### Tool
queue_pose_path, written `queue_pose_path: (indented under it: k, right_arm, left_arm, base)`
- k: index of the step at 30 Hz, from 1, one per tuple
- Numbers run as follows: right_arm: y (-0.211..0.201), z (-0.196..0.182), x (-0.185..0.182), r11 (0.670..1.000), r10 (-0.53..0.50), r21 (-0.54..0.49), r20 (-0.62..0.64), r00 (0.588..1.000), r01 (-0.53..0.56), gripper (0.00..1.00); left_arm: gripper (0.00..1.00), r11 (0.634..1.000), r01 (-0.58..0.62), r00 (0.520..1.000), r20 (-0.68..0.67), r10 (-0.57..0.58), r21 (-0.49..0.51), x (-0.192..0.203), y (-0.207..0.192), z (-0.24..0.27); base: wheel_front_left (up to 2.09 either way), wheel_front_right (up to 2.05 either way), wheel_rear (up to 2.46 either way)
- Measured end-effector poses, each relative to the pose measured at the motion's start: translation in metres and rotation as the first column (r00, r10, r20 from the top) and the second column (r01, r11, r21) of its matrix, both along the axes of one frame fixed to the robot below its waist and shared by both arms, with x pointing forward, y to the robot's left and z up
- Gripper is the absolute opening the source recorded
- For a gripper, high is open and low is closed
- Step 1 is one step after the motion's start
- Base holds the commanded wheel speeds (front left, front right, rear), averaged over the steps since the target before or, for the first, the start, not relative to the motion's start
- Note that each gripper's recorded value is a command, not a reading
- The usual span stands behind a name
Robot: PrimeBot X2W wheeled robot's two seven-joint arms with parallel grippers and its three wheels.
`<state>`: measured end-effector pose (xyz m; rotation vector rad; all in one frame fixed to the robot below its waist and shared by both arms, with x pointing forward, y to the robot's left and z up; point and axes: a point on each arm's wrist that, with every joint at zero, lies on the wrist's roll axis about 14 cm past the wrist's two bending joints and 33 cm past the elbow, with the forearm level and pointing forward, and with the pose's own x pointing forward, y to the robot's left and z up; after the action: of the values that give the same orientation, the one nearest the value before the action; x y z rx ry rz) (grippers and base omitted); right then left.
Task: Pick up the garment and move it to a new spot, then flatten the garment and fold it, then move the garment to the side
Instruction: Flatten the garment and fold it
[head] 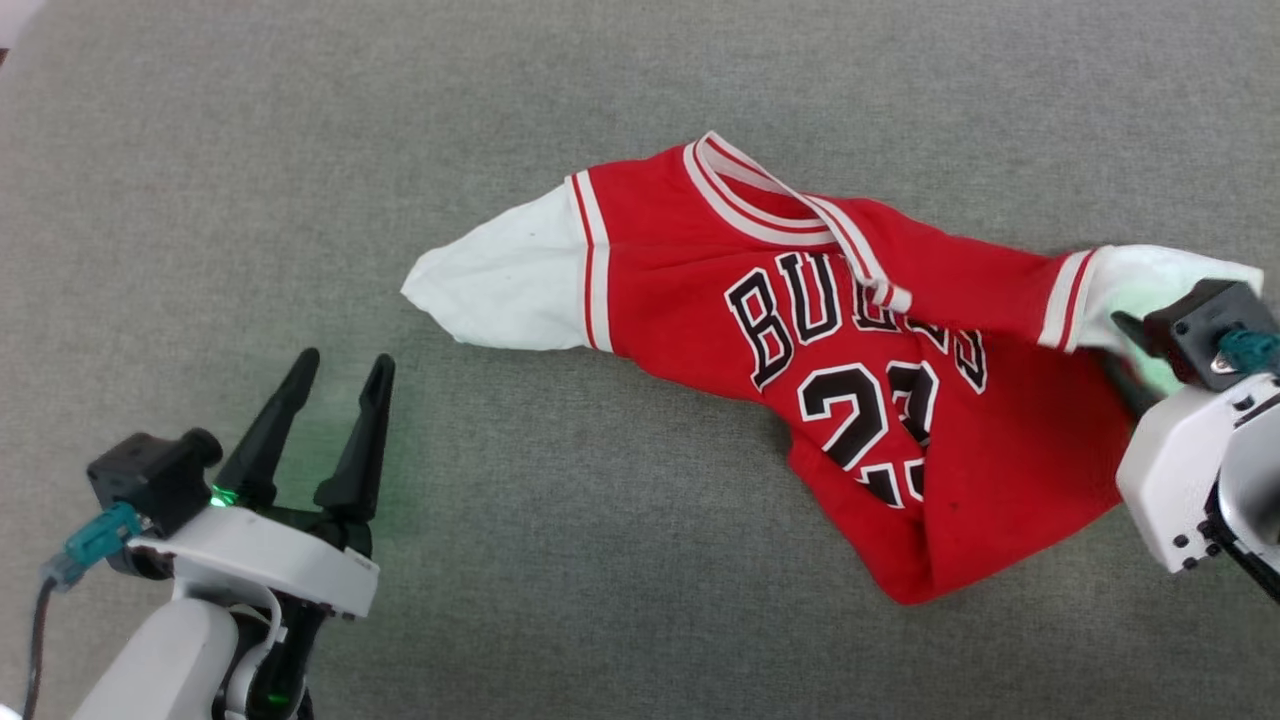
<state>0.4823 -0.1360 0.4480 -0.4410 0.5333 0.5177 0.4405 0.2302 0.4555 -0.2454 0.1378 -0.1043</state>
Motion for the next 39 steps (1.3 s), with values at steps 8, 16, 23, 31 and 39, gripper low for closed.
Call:
queue_pose_path:
  k: [8,16,23,31,39]
  right_arm:
    - [-0.017,0.007,0.015,0.989,-0.126,0.077,-0.002,0.992,0.125,0.00]
    - [-0.027,0.019,0.069,0.920,-0.290,0.266,-0.032,0.956,0.288,0.00]
    - [-0.051,0.014,0.124,0.905,-0.377,0.202,-0.028,0.926,0.375,0.00]
    - [-0.062,-0.024,0.160,0.900,-0.422,0.095,-0.048,0.905,0.424,0.78]
    - [-0.066,-0.027,0.169,0.888,-0.443,0.137,-0.007,0.897,0.440,1.00]
  left_arm:
    - [1.00,1.000,0.017,1.000,-0.011,-0.017,-0.019,0.000,-0.006,-0.006]
    - [1.00,0.999,0.036,0.999,-0.034,-0.037,-0.031,0.003,-0.009,-0.017]
    - [1.00,0.998,0.048,0.997,-0.066,-0.050,-0.030,0.009,-0.008,-0.030]
    - [1.00,1.000,0.021,0.996,-0.089,-0.023,-0.023,0.009,0.003,-0.040]
    - [1.00,1.000,0.000,0.998,-0.055,0.000,0.006,0.011,0.014,-0.029]
  base:
    - [0.00,0.00,0.00]
    - [0.00,0.00,0.00]
    - [0.00,0.00,0.00]
    - [0.00,0.00,0.00]
    - [0.00,0.00,0.00]
